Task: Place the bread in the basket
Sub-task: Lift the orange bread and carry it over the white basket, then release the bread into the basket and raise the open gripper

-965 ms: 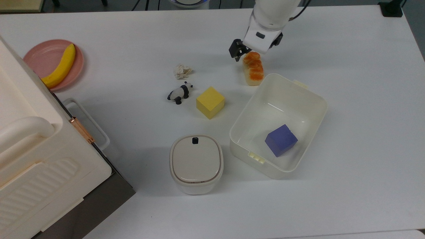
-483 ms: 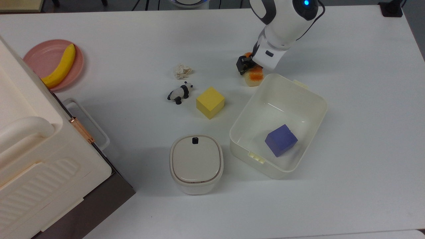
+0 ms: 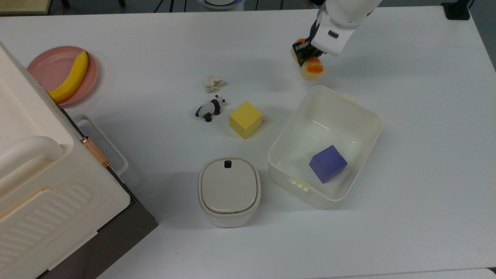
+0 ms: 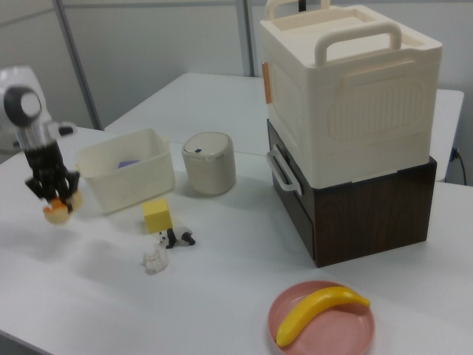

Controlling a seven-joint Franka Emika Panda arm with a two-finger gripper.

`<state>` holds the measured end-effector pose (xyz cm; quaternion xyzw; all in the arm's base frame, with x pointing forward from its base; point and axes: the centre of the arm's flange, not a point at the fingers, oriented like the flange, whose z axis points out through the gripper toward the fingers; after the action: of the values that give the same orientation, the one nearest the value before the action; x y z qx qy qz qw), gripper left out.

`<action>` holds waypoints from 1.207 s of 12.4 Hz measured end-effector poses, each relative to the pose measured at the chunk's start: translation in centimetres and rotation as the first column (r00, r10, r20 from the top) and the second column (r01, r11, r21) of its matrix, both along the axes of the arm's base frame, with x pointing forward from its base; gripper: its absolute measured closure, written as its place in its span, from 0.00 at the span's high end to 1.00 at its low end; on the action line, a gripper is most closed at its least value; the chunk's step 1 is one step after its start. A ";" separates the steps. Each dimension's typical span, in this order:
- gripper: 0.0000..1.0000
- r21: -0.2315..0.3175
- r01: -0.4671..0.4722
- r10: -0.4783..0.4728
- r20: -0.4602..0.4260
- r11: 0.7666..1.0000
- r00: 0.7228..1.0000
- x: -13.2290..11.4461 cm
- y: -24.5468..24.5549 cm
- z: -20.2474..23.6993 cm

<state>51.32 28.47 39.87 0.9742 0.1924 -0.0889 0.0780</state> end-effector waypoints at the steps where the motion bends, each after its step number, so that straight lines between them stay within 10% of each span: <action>1: 0.26 0.044 0.025 -0.025 0.007 0.999 1.000 0.7 -0.2 2.4; 5: 0.13 0.231 0.227 -0.259 0.117 0.946 0.959 7.5 -5.9 12.0; 10: 0.13 0.365 0.496 -0.592 0.227 0.788 0.774 16.3 -4.9 6.2; 13: 0.45 0.386 0.559 -0.663 0.227 0.734 0.714 17.1 -3.8 4.5; 15: 0.70 0.385 0.555 -0.662 0.252 0.737 0.706 17.2 -3.7 5.1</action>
<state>68.53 24.72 45.01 0.9810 -0.1515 0.1049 -0.0600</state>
